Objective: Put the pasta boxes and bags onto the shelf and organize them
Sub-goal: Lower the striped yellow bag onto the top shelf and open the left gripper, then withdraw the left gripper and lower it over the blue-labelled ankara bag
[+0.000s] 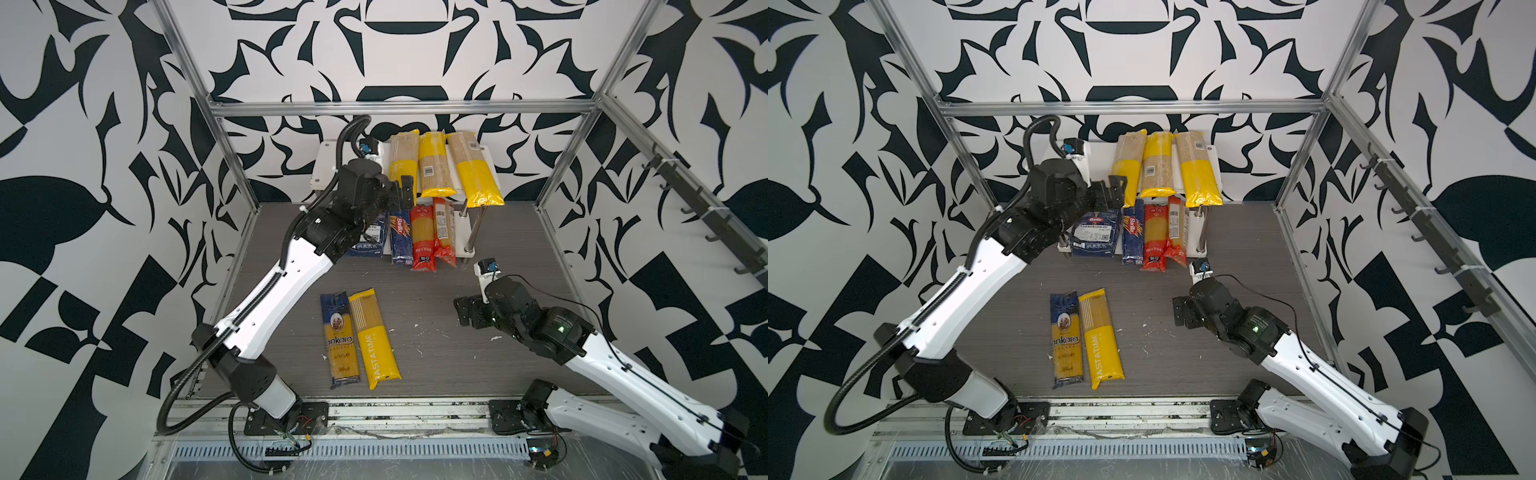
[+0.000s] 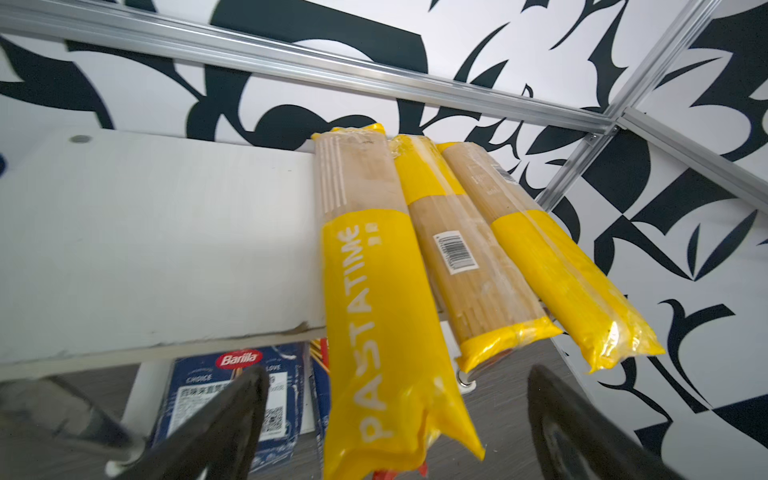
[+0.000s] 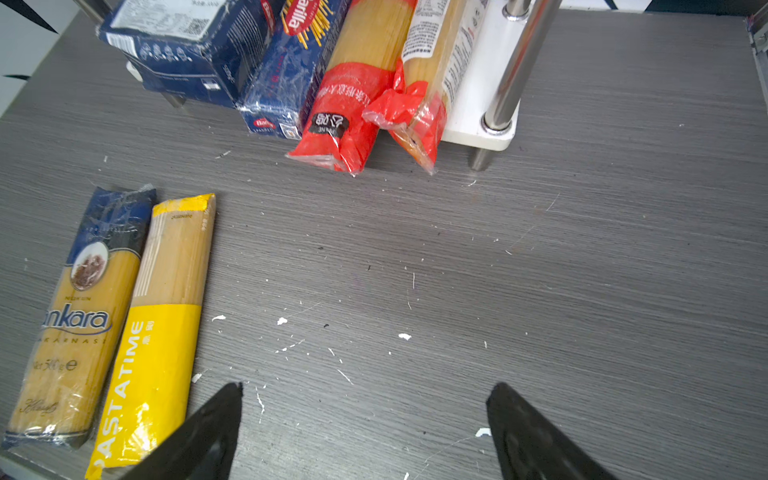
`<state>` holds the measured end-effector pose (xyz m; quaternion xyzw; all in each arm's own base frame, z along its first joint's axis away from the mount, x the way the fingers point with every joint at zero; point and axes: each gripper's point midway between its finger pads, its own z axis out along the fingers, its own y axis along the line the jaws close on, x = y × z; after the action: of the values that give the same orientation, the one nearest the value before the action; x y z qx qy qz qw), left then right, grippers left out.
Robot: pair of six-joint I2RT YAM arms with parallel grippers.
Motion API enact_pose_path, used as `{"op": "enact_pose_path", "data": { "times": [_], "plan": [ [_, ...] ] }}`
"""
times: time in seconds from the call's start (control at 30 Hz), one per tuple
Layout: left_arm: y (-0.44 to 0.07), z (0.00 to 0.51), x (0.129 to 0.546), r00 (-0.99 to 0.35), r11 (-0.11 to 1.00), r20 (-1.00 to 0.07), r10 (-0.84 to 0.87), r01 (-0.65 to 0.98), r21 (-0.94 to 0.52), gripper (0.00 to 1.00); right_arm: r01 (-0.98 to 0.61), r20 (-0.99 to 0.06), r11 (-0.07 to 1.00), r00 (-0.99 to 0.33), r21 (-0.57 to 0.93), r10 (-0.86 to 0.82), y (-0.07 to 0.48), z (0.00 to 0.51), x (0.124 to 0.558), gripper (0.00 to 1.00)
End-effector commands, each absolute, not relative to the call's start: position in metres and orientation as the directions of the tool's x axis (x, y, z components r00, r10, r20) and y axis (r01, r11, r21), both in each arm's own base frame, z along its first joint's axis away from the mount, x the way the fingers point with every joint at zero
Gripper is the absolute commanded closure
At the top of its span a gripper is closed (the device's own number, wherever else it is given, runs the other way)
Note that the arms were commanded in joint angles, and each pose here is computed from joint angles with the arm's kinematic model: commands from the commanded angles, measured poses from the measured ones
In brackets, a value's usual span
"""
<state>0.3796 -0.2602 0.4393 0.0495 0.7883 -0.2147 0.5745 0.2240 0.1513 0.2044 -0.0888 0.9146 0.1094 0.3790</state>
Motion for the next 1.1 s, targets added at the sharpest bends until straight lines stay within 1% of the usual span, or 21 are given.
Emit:
{"op": "enact_pose_path", "data": {
  "times": [0.0, 0.03, 0.07, 0.1, 0.27, 0.47, 0.57, 0.87, 0.97, 1.07],
  "plan": [
    [-0.231, 0.435, 0.368, -0.288, 0.929, -0.94, -0.182, 0.264, -0.261, 0.01, -0.246, -0.727, 0.961, -0.682, 0.126, -0.079, 0.156, 0.217, 0.232, 0.05],
    [-0.224, 0.431, 0.362, -0.287, 0.931, -0.94, -0.184, 0.255, -0.26, 0.01, -0.252, -0.725, 0.958, -0.684, 0.136, -0.077, 0.16, 0.218, 0.234, 0.05],
    [-0.216, 0.425, 0.355, -0.287, 0.936, -0.941, -0.18, 0.243, -0.254, 0.01, -0.26, -0.724, 0.954, -0.686, 0.147, -0.075, 0.164, 0.219, 0.235, 0.01],
    [-0.21, 0.42, 0.35, -0.29, 0.942, -0.942, -0.17, 0.233, -0.242, 0.01, -0.266, -0.723, 0.951, -0.687, 0.155, -0.075, 0.167, 0.219, 0.236, 0.0],
    [-0.166, 0.394, 0.318, -0.301, 0.973, -0.946, -0.121, 0.151, -0.173, 0.01, -0.28, -0.708, 0.943, -0.702, 0.18, -0.074, 0.183, 0.214, 0.244, 0.0],
    [-0.128, 0.336, 0.284, -0.371, 0.983, -0.919, -0.133, 0.069, -0.17, 0.01, -0.283, -0.686, 0.941, -0.723, 0.183, -0.084, 0.195, 0.204, 0.253, 0.0],
    [-0.115, 0.302, 0.271, -0.424, 0.986, -0.896, -0.136, 0.031, -0.165, 0.01, -0.309, -0.674, 0.926, -0.734, 0.215, -0.089, 0.205, 0.205, 0.251, 0.0],
    [-0.106, 0.214, 0.243, -0.569, 0.972, -0.796, -0.205, -0.025, -0.232, 0.01, -0.322, -0.668, 0.918, -0.739, 0.232, -0.091, 0.214, 0.206, 0.254, 0.0],
    [-0.109, 0.189, 0.235, -0.612, 0.964, -0.756, -0.231, -0.039, -0.263, 0.01, -0.321, -0.669, 0.917, -0.738, 0.236, -0.086, 0.213, 0.205, 0.253, 0.0],
    [-0.111, 0.17, 0.228, -0.64, 0.965, -0.733, -0.229, -0.048, -0.259, 0.01, -0.32, -0.665, 0.917, -0.742, 0.241, -0.084, 0.212, 0.202, 0.252, 0.0]
  ]
}}
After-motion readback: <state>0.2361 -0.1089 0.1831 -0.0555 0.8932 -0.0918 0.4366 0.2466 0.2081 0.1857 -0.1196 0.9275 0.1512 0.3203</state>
